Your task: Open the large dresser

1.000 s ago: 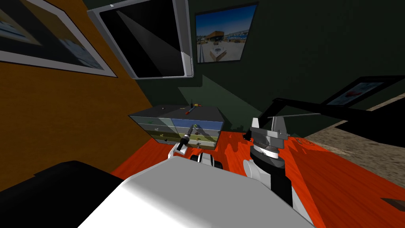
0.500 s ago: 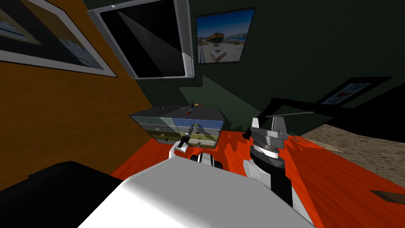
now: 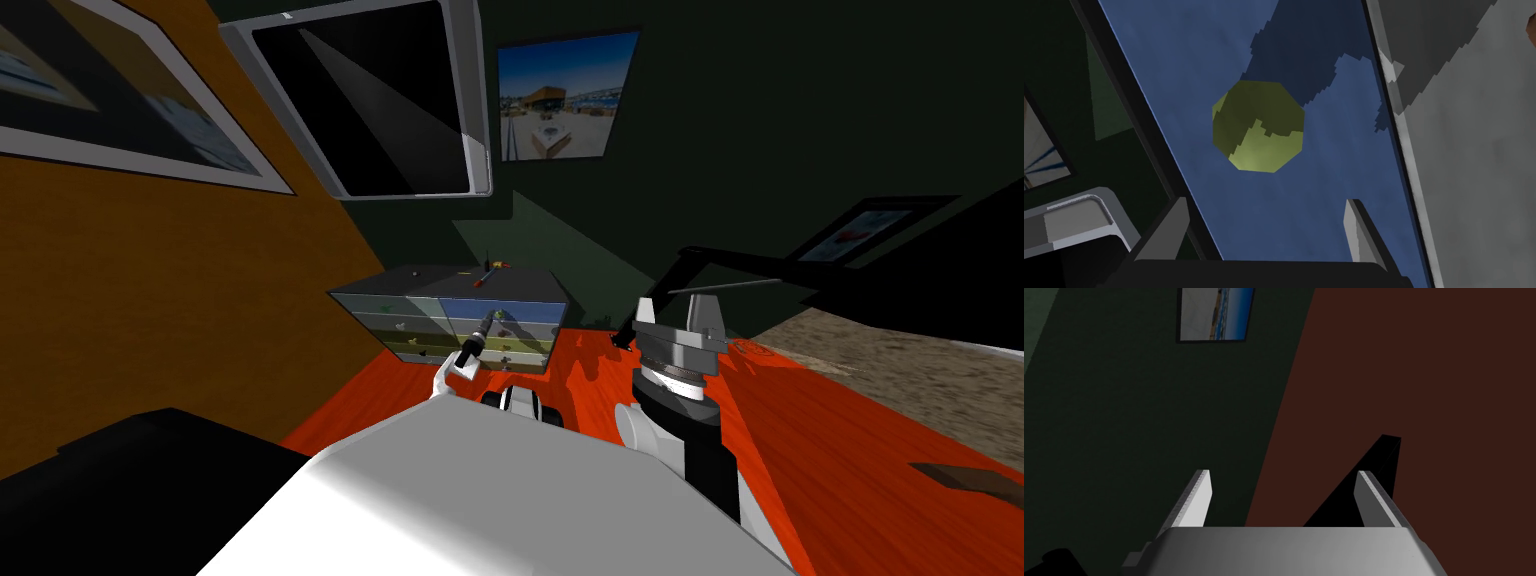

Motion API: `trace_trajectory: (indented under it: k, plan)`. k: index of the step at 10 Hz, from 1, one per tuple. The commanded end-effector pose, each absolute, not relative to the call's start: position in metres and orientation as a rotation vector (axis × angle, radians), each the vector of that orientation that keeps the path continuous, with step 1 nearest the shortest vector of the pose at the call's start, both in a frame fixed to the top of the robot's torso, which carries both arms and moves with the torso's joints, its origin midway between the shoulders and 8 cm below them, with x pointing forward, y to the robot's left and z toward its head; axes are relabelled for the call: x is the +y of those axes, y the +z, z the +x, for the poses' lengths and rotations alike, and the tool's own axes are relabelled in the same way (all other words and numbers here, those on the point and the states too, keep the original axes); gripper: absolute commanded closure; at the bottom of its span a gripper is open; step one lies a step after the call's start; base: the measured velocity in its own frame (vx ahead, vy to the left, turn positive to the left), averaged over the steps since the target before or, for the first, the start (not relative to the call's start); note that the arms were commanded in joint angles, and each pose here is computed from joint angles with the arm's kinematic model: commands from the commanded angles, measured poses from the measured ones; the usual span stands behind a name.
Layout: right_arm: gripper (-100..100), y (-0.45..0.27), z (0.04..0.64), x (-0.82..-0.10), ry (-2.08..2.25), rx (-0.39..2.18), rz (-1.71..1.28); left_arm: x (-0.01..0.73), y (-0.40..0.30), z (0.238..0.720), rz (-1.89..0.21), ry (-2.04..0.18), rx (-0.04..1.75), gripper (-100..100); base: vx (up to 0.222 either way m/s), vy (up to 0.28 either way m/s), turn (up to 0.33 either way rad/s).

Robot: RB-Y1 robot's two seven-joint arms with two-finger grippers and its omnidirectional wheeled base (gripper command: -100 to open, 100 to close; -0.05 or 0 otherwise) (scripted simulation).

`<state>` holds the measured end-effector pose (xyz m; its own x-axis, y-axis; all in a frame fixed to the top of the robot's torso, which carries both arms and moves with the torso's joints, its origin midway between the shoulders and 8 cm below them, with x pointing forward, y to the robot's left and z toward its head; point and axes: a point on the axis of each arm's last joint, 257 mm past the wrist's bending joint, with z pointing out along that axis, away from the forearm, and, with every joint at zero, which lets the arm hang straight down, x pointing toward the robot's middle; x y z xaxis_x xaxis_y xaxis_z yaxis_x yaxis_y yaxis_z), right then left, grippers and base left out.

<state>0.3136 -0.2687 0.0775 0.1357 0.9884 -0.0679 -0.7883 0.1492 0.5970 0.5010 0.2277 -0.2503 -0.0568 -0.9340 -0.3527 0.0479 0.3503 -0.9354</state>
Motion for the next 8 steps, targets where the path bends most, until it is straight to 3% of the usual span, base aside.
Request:
trace_trajectory:
  k: [1,4,5,8]
  plan:
    - [0,0.0775,0.3136,-0.2687,1.359,0.511,0.478,0.2093,-0.2467,0.5065,-0.939,-1.039,1.364,-100,-0.036,0.033,-0.02]
    - [0,0.0775,0.3136,-0.2687,1.359,0.511,0.478,0.2063,-0.2447,0.5061,-0.949,-1.047,1.359,-100,-0.012,0.009,-0.004]
    - [0,0.0775,0.3136,-0.2687,1.359,0.511,0.478,0.2064,-0.2448,0.506,-0.949,-1.047,1.359,100,0.0,0.0,0.0]
    - [0,0.0776,0.3137,-0.2686,1.359,0.511,0.478,0.2031,-0.2416,0.5028,-0.946,-1.051,1.361,100,-0.141,-0.021,0.015]
